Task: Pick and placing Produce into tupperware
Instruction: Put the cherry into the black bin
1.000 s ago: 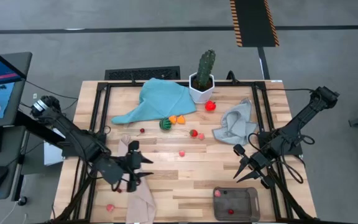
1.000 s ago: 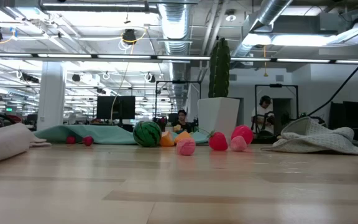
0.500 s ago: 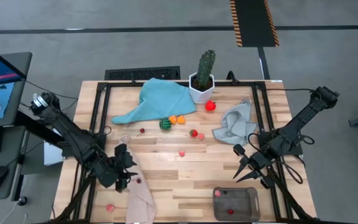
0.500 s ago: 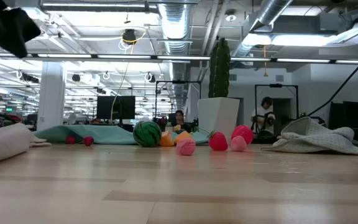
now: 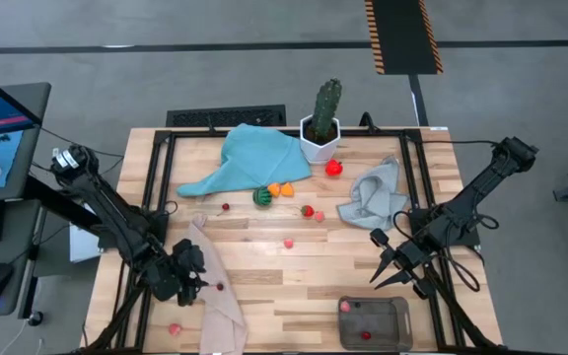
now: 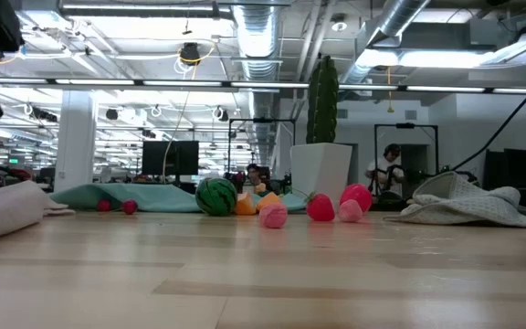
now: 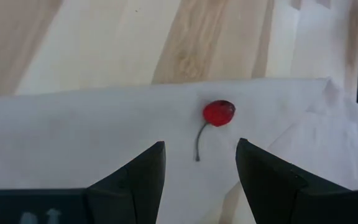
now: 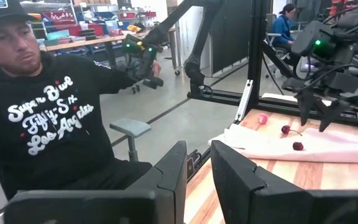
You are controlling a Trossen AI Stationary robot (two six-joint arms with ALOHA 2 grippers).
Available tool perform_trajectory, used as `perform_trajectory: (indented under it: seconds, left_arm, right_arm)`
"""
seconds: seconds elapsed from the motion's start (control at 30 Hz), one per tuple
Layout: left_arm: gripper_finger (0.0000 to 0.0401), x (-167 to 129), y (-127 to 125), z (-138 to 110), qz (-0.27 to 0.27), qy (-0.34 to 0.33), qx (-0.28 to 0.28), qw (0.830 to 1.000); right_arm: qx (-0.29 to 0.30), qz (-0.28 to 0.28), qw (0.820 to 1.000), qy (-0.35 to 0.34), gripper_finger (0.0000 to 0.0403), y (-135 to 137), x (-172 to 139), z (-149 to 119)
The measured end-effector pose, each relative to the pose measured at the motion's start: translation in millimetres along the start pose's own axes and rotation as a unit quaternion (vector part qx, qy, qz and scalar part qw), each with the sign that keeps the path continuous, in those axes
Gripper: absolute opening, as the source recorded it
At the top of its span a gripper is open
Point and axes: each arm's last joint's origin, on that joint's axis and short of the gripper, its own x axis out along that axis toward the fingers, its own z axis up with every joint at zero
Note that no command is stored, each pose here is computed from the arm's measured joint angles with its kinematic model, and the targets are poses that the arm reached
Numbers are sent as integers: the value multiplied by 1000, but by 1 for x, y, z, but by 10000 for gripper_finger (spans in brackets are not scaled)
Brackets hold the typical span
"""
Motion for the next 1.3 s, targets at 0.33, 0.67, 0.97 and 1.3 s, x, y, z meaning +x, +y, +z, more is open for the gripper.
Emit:
perform_trajectory:
  seconds: [0.33, 0.67, 0.97, 1.3]
  left_arm:
    - [184, 12, 14, -12, -13, 10, -34, 999]
    - [184, 18, 10, -15, -32, -1, 37, 999]
    - [184, 52, -2, -25, 12, 38, 76, 996]
    - [182, 66, -18, -23, 48, 34, 86, 995]
  right_arm:
    - [0, 0, 1000, 0, 98, 0, 0, 0]
    - [0, -7, 1000, 1, 98, -1, 0, -4]
    - [1, -15, 1000, -3, 98, -1, -1, -5]
    - [0, -15, 1000, -4, 98, -1, -1, -5]
